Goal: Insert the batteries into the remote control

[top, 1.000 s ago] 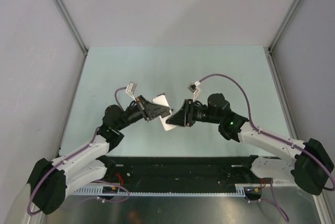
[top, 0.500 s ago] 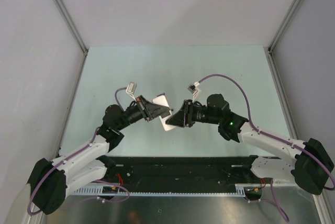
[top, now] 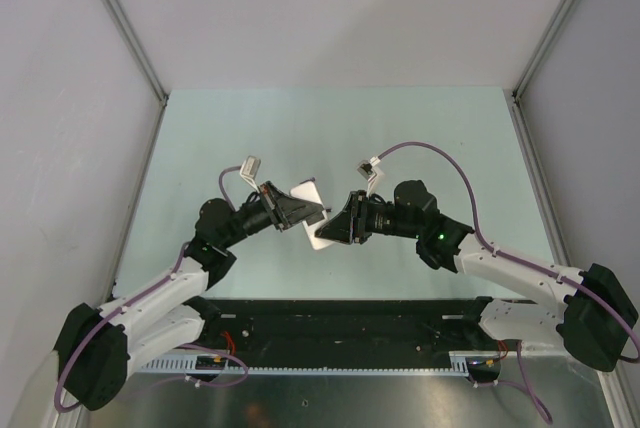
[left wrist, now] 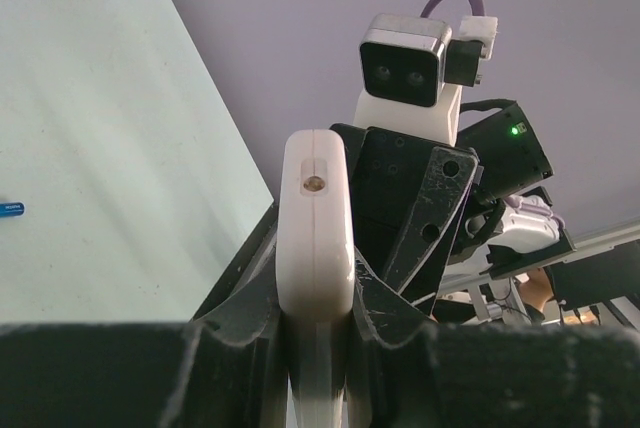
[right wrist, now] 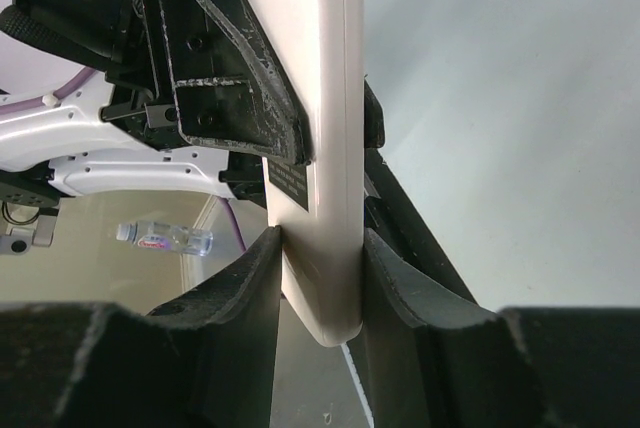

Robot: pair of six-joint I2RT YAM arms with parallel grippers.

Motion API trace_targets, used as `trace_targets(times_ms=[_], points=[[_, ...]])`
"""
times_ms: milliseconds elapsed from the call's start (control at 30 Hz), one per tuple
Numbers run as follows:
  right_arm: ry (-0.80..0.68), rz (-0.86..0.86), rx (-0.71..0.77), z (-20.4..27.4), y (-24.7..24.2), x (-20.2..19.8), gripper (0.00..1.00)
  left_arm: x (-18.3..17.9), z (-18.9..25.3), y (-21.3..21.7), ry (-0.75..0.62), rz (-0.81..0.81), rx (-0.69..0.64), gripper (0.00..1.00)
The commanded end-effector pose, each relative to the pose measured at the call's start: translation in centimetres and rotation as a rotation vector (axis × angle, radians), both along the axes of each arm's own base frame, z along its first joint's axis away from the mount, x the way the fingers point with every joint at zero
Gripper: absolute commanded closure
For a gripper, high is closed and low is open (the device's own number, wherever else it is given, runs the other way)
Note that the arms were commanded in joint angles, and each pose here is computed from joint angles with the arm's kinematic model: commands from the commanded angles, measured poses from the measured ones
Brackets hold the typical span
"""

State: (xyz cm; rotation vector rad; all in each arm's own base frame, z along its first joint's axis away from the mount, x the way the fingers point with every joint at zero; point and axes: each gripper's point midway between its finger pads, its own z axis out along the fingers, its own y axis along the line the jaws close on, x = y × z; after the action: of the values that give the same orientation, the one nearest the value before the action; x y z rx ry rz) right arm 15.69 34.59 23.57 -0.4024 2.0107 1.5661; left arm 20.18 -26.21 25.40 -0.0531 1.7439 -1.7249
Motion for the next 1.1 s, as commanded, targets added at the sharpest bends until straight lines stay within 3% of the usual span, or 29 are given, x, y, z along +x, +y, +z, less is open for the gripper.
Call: trace_targets(times_ms=[0,100,567,1067], points=[[0.043,0.078,-0.072,-1.8,-0.1,-2.1,0.7,2.1,6.0,1.4,-0.123,0.112,-0.12,1.0],[0.045,0.085,-0.069,-1.8,-0.1,-2.2,0.73,2.3,5.9,1.6,-0.123,0.121,-0.12,1.0],[0.047,0.091,-0.075,-1.8,-0.1,-2.5,0.65,3.2,6.2,2.0,-0.123,0.141,-0.119,1.0],[0.06,0.076,-0.047,-1.0,-0.3,-2.2,0.46,3.8,5.6,2.1,-0.11,0.152,-0.106,1.0]])
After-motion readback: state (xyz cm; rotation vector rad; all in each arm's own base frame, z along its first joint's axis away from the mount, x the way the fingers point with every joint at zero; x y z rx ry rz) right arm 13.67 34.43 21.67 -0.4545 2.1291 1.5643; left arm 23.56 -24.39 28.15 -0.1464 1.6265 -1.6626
